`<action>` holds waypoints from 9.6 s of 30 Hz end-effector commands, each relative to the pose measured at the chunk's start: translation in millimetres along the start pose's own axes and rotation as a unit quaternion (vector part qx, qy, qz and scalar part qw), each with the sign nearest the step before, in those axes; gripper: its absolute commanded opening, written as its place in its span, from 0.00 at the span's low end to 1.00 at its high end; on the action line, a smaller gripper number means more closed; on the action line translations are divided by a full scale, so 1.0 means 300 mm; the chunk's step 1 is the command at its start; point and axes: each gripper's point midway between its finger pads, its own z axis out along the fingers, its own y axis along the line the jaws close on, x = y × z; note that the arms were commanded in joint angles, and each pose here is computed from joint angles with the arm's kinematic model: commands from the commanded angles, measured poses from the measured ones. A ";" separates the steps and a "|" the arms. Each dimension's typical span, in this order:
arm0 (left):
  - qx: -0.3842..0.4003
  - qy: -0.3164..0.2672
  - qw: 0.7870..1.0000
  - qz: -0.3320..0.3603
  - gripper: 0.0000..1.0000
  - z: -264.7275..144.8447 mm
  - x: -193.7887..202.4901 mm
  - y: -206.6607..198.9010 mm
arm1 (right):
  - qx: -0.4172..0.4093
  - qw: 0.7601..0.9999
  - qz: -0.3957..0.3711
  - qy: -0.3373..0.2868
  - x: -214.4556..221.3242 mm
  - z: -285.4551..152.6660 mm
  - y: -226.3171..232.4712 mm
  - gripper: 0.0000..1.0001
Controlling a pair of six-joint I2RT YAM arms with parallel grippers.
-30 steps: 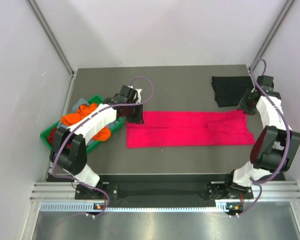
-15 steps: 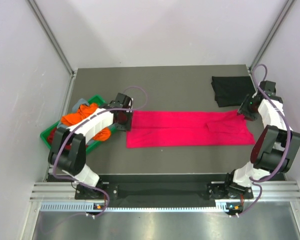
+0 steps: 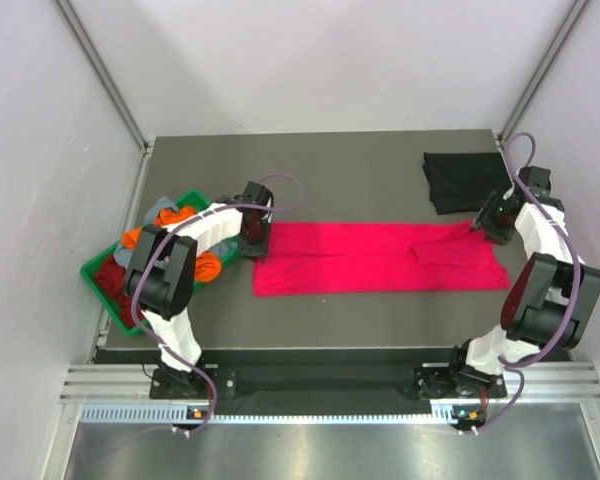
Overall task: Fold and stack the t-shirts
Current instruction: Fold the tshirt
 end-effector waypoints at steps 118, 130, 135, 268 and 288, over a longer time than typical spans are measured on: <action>-0.054 0.031 0.996 0.057 0.20 -0.041 0.322 -0.180 | 0.193 0.963 0.190 -0.007 0.211 0.043 -0.460 0.00; -0.024 -0.018 0.997 0.067 0.24 -0.236 0.301 -0.309 | 0.174 0.969 0.168 -0.050 0.086 0.003 -0.428 0.26; -0.066 -0.066 0.990 0.105 0.25 -0.276 0.130 -0.307 | 0.161 0.971 0.168 -0.053 0.054 -0.045 -0.393 0.42; 0.100 -0.163 0.981 -0.041 0.15 -0.311 -0.243 -0.100 | -0.103 0.963 0.195 0.152 1.195 -0.078 0.909 0.22; 0.103 -0.170 0.979 -0.036 0.17 -0.345 -0.240 -0.092 | -0.127 0.967 0.170 0.144 1.210 -0.126 0.893 0.00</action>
